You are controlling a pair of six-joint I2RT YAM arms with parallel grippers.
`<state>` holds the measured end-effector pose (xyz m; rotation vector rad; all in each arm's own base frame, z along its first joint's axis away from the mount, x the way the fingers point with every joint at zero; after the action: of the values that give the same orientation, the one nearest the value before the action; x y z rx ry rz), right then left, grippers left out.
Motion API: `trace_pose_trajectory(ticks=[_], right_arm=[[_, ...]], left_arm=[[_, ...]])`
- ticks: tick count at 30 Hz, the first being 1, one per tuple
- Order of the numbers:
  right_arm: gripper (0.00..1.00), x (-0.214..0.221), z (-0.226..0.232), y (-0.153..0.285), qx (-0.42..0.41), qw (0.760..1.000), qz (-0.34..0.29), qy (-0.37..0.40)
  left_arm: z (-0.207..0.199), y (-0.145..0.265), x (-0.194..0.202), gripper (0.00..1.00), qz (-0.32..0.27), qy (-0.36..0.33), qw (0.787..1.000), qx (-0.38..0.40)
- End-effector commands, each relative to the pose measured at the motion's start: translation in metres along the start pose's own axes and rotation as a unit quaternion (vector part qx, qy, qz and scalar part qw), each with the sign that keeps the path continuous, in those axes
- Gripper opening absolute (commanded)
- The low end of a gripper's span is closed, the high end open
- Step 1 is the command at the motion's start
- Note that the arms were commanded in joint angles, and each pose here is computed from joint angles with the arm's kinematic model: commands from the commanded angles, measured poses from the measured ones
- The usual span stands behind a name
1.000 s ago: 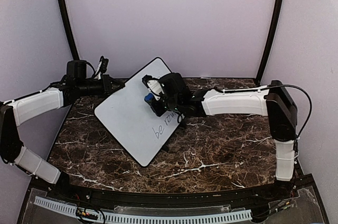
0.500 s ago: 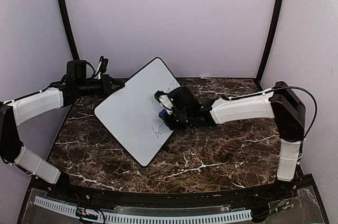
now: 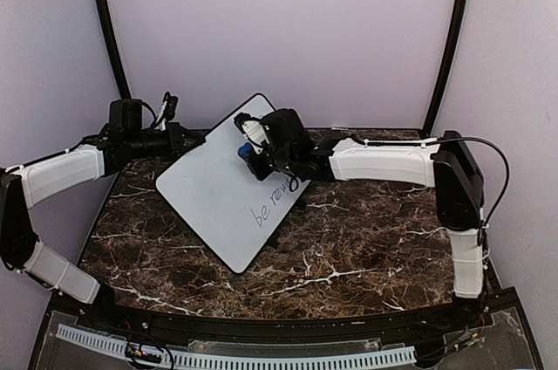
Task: Erase the whiteboard
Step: Erase the whiteboard at the center of the board.
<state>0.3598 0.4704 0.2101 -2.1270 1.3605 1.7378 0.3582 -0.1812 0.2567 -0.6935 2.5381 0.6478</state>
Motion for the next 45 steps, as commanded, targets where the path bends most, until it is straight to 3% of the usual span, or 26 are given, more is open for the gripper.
trace_pose_trajectory(ticks=[1,6,10,22,27,33,45], right_arm=[[0.2,0.047,0.021,-0.001,-0.041,0.998,0.047,0.001],[0.2,0.096,0.031,0.019,-0.045,0.995,0.087,-0.011],[0.2,0.109,0.03,0.035,-0.041,0.994,0.097,-0.015],[0.2,0.04,-0.015,0.072,0.012,1.0,0.022,-0.015],[0.2,0.02,-0.04,0.065,0.035,0.999,0.009,-0.018],[0.2,-0.006,-0.035,0.05,0.007,0.999,-0.019,-0.033],[0.2,0.027,0.002,0.025,-0.024,0.999,0.017,-0.03]], left_arm=[[-0.034,0.004,0.004,0.0,0.013,-0.047,0.997,0.065],[-0.035,0.003,0.004,0.0,0.014,-0.047,0.997,0.066],[-0.035,0.003,0.005,0.0,0.017,-0.046,0.996,0.069],[-0.039,0.004,0.003,0.0,0.033,-0.07,0.995,0.058],[-0.042,0.004,0.004,0.0,0.05,-0.074,0.994,0.059],[-0.041,0.002,0.007,0.0,0.061,-0.068,0.994,0.066],[-0.037,-0.002,0.008,0.0,0.058,-0.058,0.994,0.067]])
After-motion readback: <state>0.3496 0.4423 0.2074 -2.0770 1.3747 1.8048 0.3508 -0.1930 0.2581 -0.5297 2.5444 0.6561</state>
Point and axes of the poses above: each gripper's point midway between its finger pads, its own y axis back along the fingers, its own z axis along the line the jaws close on, x = y × z, the point moved 3 cm from there along y, back along the fingers, and after that the axes turned 12 degrees about y, right-handed, at the moved point
